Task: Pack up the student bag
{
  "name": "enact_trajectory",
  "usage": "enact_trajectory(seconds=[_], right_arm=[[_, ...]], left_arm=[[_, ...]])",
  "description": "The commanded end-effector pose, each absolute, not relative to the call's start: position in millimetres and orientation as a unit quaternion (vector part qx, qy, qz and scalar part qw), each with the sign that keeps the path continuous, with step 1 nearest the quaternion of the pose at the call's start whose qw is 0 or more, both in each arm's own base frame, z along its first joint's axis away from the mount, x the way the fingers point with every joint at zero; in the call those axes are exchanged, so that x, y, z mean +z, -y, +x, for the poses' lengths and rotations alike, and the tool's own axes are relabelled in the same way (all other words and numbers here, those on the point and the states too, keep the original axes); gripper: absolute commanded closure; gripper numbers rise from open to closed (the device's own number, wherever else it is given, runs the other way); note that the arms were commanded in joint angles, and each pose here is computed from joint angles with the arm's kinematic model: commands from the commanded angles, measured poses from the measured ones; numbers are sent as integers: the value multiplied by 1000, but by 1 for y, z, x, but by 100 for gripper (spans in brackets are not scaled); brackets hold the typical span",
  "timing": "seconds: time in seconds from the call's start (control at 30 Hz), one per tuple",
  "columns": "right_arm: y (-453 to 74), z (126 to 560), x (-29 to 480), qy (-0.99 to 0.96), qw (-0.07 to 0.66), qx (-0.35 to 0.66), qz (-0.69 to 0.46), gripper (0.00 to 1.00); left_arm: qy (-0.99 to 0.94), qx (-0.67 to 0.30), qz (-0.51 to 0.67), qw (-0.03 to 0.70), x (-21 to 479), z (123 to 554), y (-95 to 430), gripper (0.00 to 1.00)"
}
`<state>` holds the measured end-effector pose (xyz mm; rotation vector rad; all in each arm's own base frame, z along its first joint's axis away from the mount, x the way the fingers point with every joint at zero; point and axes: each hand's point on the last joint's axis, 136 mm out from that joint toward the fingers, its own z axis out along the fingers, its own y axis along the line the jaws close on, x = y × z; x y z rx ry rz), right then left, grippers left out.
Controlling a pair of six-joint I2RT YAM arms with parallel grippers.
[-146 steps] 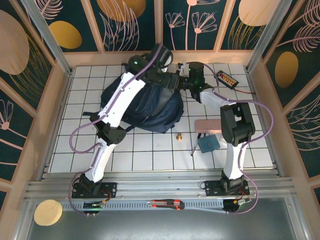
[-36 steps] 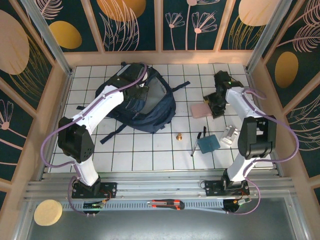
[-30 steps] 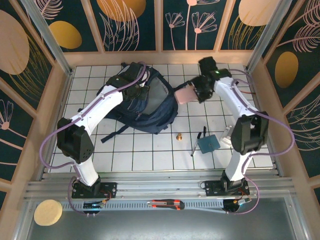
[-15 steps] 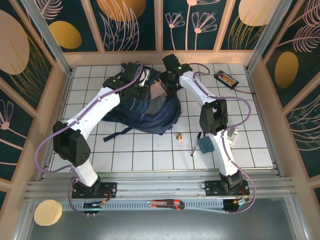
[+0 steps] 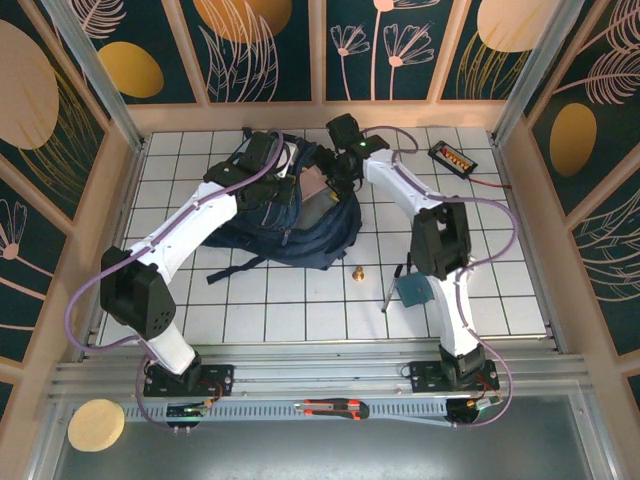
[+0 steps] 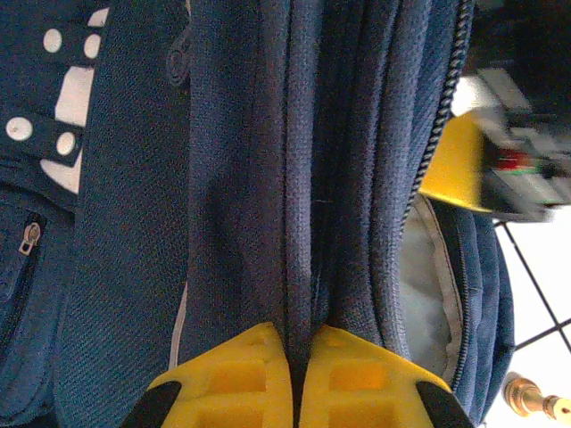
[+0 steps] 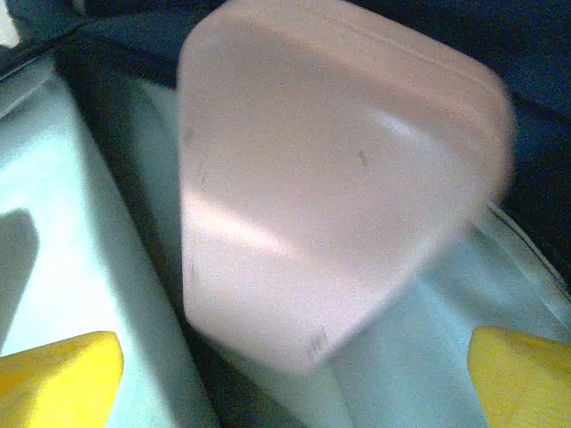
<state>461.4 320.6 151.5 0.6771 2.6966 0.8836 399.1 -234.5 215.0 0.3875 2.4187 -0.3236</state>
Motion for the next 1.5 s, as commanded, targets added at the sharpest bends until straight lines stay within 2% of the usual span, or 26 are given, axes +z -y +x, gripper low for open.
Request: enact_trajectory(seconds=[0.0,0.1,0.17,0.23,0.3,0.4,0.47,0.57,0.73,1.0,1.23,1.4,1.47], right_arm=[[-281,446,211,-918,187,281,206,1],[-235,431,236,-918,262,221,200,1],[-208,418,234,-914,243,253,205,1],[-186,400,217,-899,201,328,210,8],[-151,378,202,-894,195,329,233,13],[-111,339,172,-930,133,243,241,11],[-92,311,154,-959,99,155,216,1],[-72,268,121,-979,34,82,185,1],[-74,214,81,-993,-31,8,114,1],[-105,204,53,-996,-46,-44,60,1],[-101,214,38,-994,-34,-88,54,21],[-99,220,32,-993,-29,-103,49,29],[-100,222,29,-993,-27,-102,49,36]], left_arm=[[-894,-150,144,397,252,413,241,100],[-896,-149,144,392,243,411,240,100],[-896,-149,144,393,241,409,238,100],[-896,-151,145,392,237,405,237,100],[-895,-154,146,391,236,404,237,100],[-897,-152,147,387,234,401,236,100],[-897,-155,146,388,234,401,237,100],[-897,-156,146,387,234,401,238,100],[-896,-159,143,388,236,402,238,100],[-899,-147,145,386,234,401,234,100],[-898,-144,147,388,236,397,231,100],[-897,-142,149,390,236,396,229,100],[-897,-140,149,391,237,395,228,100]])
